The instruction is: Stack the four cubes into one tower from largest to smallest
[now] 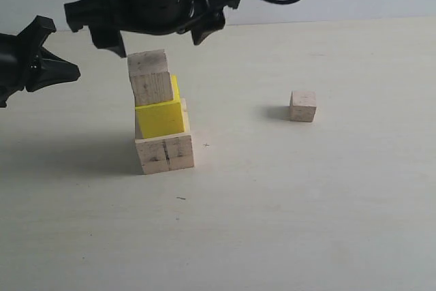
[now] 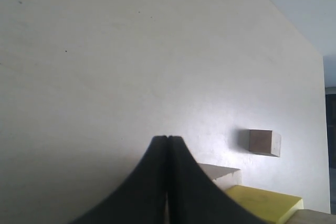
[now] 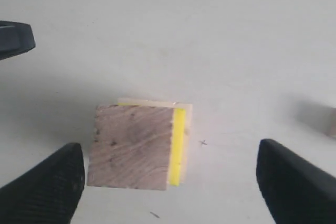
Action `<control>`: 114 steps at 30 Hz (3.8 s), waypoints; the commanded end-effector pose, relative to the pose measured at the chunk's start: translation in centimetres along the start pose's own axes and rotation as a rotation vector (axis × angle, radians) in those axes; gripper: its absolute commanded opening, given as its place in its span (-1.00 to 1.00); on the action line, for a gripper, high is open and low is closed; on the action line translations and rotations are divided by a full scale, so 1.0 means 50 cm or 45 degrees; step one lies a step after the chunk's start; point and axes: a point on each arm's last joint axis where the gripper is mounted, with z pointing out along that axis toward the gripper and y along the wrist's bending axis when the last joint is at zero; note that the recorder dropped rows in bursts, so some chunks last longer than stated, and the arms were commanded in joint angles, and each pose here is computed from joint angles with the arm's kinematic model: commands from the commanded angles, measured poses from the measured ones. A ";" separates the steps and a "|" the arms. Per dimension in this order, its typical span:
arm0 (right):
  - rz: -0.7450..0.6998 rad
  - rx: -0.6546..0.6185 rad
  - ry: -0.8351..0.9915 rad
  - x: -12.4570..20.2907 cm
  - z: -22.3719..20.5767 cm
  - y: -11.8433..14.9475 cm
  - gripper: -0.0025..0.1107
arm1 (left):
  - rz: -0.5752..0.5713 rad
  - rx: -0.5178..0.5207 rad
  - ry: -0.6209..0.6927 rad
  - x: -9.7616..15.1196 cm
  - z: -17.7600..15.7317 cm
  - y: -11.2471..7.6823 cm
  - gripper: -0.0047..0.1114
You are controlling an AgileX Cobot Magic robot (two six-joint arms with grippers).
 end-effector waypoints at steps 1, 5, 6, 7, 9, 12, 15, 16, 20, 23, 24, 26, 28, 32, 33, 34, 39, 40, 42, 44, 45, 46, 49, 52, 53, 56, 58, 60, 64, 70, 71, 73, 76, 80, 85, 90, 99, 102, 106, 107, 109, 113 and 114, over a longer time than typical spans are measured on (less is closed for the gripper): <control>-0.059 0.072 -0.057 -0.013 -0.062 -0.040 0.52 | 0.022 0.011 -0.013 0.000 -0.002 -0.005 -0.92; -0.041 0.066 -0.117 -0.031 -0.105 -0.077 0.53 | 0.042 0.006 -0.017 0.000 -0.002 -0.004 -0.92; -0.041 0.067 -0.127 -0.034 -0.112 -0.087 0.53 | 0.053 0.006 -0.017 0.000 -0.002 -0.004 -0.92; -0.043 0.059 -0.126 -0.035 -0.121 -0.099 0.53 | 0.062 0.006 -0.017 0.000 -0.002 -0.004 -0.92; -0.019 0.071 -0.137 -0.035 -0.137 -0.125 0.52 | 0.070 0.006 -0.016 0.000 -0.002 -0.004 -0.92; 0.016 0.110 -0.125 -0.024 -0.149 -0.171 0.52 | 0.092 0.010 -0.013 0.001 -0.002 -0.005 -0.92; 0.055 0.163 -0.101 -0.003 -0.156 -0.222 0.52 | 0.101 0.013 -0.011 0.001 -0.002 -0.005 -0.92; 0.068 0.182 -0.085 0.006 -0.155 -0.239 0.52 | 0.103 0.016 -0.009 0.001 -0.002 -0.006 -0.92; 0.114 0.243 -0.031 0.042 -0.155 -0.297 0.52 | 0.135 0.029 -0.006 0.003 -0.006 -0.010 -0.92; 0.150 0.271 -0.012 0.062 -0.145 -0.332 0.52 | 0.178 0.032 -0.021 0.003 -0.015 -0.019 -0.92; 0.162 0.276 -0.012 0.064 -0.142 -0.341 0.52 | 0.194 0.031 -0.024 0.003 -0.019 -0.023 -0.92; 0.178 0.283 0.001 0.070 -0.128 -0.360 0.52 | 0.232 0.021 -0.033 0.002 -0.029 -0.030 -0.92; 0.186 0.269 0.010 0.072 -0.114 -0.372 0.52 | 0.262 0.004 -0.059 0.001 -0.040 -0.038 -0.92; 0.224 0.197 -0.038 0.071 -0.083 -0.396 0.52 | 0.303 -0.040 -0.120 0.005 -0.061 -0.045 -0.92; 0.233 0.191 -0.047 0.072 -0.075 -0.402 0.52 | 0.317 -0.055 -0.141 0.006 -0.067 -0.047 -0.92; 0.242 0.190 -0.053 0.073 -0.068 -0.408 0.52 | 0.332 -0.066 -0.155 0.008 -0.072 -0.049 -0.92; 0.232 0.209 -0.011 0.073 -0.015 -0.440 0.52 | 0.427 -0.086 -0.229 0.013 -0.104 -0.070 -0.92; 0.229 0.219 0.005 0.073 -0.005 -0.447 0.52 | 0.457 -0.086 -0.246 0.014 -0.113 -0.077 -0.92; 0.214 0.227 0.031 0.071 0.020 -0.451 0.52 | 0.519 -0.080 -0.276 0.016 -0.131 -0.093 -0.92; 0.196 0.225 0.041 0.069 0.041 -0.453 0.52 | 0.585 -0.072 -0.313 0.020 -0.151 -0.111 -0.92; 0.174 0.220 0.047 0.067 0.060 -0.451 0.52 | 0.619 -0.076 -0.347 0.026 -0.169 -0.123 -0.92; 0.167 0.215 0.046 0.066 0.071 -0.450 0.52 | 0.637 -0.085 -0.368 0.030 -0.179 -0.128 -0.92; 0.148 0.205 0.071 0.066 0.123 -0.446 0.52 | 0.721 -0.125 -0.480 0.055 -0.231 -0.153 -0.92; 0.144 0.205 0.126 0.074 0.165 -0.443 0.52 | 0.826 -0.186 -0.585 0.078 -0.273 -0.172 -0.92; 0.142 0.204 0.142 0.077 0.180 -0.442 0.52 | 0.902 -0.230 -0.639 0.093 -0.292 -0.183 -0.92; 0.134 0.193 0.144 0.080 0.210 -0.440 0.52 | 1.074 -0.225 -0.674 0.138 -0.318 -0.213 -0.92; 0.147 0.188 0.142 0.081 0.224 -0.438 0.52 | 1.170 -0.198 -0.682 0.172 -0.331 -0.227 -0.92; 0.164 0.179 0.134 0.082 0.239 -0.437 0.52 | 1.252 -0.169 -0.714 0.206 -0.352 -0.238 -0.92; 0.203 0.177 0.141 0.087 0.267 -0.435 0.52 | 1.295 -0.148 -0.769 0.241 -0.376 -0.238 -0.92; 0.210 0.185 0.132 0.094 0.308 -0.435 0.52 | 1.271 -0.141 -0.832 0.284 -0.394 -0.214 -0.92; 0.216 0.191 0.131 0.095 0.315 -0.436 0.52 | 1.268 -0.140 -0.837 0.290 -0.395 -0.210 -0.92; 0.219 0.197 0.133 0.099 0.328 -0.437 0.52 | 1.253 -0.145 -0.842 0.295 -0.393 -0.202 -0.92; 0.211 0.190 0.133 0.103 0.345 -0.435 0.52 | 1.223 -0.152 -0.863 0.297 -0.394 -0.197 -0.92; 0.208 0.168 0.107 0.102 0.355 -0.432 0.39 | 1.221 -0.156 -0.869 0.296 -0.394 -0.197 -0.92; 0.215 0.156 0.082 0.099 0.358 -0.431 -0.10 | 1.220 -0.159 -0.874 0.296 -0.395 -0.197 -0.92; 0.228 0.165 0.079 0.099 0.357 -0.432 -0.40 | 1.217 -0.158 -0.877 0.295 -0.395 -0.197 -0.92; 0.246 0.181 0.094 0.098 0.346 -0.434 -0.96 | 1.209 -0.154 -0.878 0.295 -0.395 -0.197 -0.92; 0.239 0.176 0.058 0.086 0.319 -0.435 -0.96 | 1.209 -0.157 -0.881 0.295 -0.395 -0.197 -0.92; 0.190 0.163 -0.020 0.061 0.256 -0.435 -0.96 | 1.193 -0.148 -0.887 0.294 -0.396 -0.197 -0.92; 0.175 0.157 -0.038 0.056 0.237 -0.435 -0.96 | 1.190 -0.146 -0.888 0.294 -0.396 -0.197 -0.92; 0.146 0.150 -0.054 0.045 0.201 -0.435 -0.96 | 1.184 -0.142 -0.889 0.294 -0.396 -0.198 -0.92; 0.114 0.113 -0.077 0.021 0.122 -0.431 -0.96 | 1.182 -0.145 -0.894 0.294 -0.396 -0.198 -0.92; 0.118 0.102 -0.091 0.014 0.100 -0.430 -0.96 | 1.182 -0.146 -0.896 0.294 -0.397 -0.198 -0.92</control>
